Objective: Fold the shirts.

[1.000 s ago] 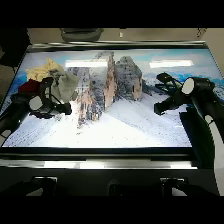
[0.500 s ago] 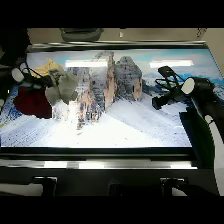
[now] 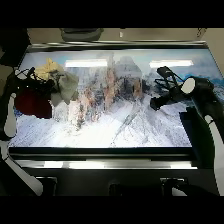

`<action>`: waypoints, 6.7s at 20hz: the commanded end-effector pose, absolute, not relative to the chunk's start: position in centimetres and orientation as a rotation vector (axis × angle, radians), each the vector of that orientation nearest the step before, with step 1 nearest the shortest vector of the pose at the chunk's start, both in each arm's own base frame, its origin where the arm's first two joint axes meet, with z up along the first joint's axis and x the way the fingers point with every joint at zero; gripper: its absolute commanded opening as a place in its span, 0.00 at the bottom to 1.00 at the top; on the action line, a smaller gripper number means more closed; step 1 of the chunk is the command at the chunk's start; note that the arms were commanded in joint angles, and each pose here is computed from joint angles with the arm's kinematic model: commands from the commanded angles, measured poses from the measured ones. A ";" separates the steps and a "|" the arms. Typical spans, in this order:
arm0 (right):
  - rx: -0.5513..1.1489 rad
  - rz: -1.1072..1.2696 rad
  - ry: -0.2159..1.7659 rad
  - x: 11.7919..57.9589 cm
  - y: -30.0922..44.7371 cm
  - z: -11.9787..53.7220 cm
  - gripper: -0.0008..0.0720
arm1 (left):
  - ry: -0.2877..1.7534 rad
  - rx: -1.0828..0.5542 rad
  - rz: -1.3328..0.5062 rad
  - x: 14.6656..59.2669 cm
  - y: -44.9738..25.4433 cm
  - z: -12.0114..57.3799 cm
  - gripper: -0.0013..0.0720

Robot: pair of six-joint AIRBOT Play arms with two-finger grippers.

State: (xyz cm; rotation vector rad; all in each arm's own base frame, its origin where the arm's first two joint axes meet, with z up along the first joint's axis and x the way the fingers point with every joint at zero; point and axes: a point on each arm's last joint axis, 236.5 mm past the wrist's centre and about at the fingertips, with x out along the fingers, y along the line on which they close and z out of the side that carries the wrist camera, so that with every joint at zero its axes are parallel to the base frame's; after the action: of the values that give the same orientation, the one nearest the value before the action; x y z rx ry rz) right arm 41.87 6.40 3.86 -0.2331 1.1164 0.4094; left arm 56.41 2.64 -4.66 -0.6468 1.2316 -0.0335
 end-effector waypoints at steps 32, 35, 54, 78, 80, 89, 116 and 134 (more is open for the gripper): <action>-0.291 0.592 1.312 31.9 7.2 2.4 0.99 | 1.493 -0.199 -0.818 29.9 -27.6 1.2 0.92; -0.290 0.632 1.365 31.6 7.0 1.0 0.99 | 1.356 -0.207 -0.710 33.8 -21.1 6.1 0.92; 0.229 0.647 1.514 30.0 5.7 -6.7 0.98 | 1.331 -0.652 -0.519 21.8 -25.7 -8.4 0.91; -0.275 0.430 0.860 41.2 4.4 11.6 0.07 | 0.476 -0.505 -0.664 34.0 -22.2 20.3 0.05; -0.438 0.232 0.510 40.5 1.1 26.4 0.07 | 0.228 -0.513 -0.630 33.4 -18.1 30.4 0.05; -0.463 -0.062 -0.112 21.1 -0.6 49.2 0.07 | -0.258 -0.577 -0.420 25.0 -6.7 49.4 0.05; 0.099 0.471 1.045 51.8 6.6 1.4 0.92 | 1.201 -0.714 -0.386 45.3 -9.1 -1.2 0.95; 0.240 0.576 1.519 30.9 1.6 -2.7 0.96 | 1.546 -0.534 -0.241 27.1 -6.0 -10.3 0.77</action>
State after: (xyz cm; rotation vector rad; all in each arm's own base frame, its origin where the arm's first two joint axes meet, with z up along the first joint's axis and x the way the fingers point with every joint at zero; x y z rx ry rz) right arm 31.69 1.35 -1.99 0.2252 1.5071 0.5767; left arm 27.08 -5.58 -8.91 -0.5641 1.5843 -0.2524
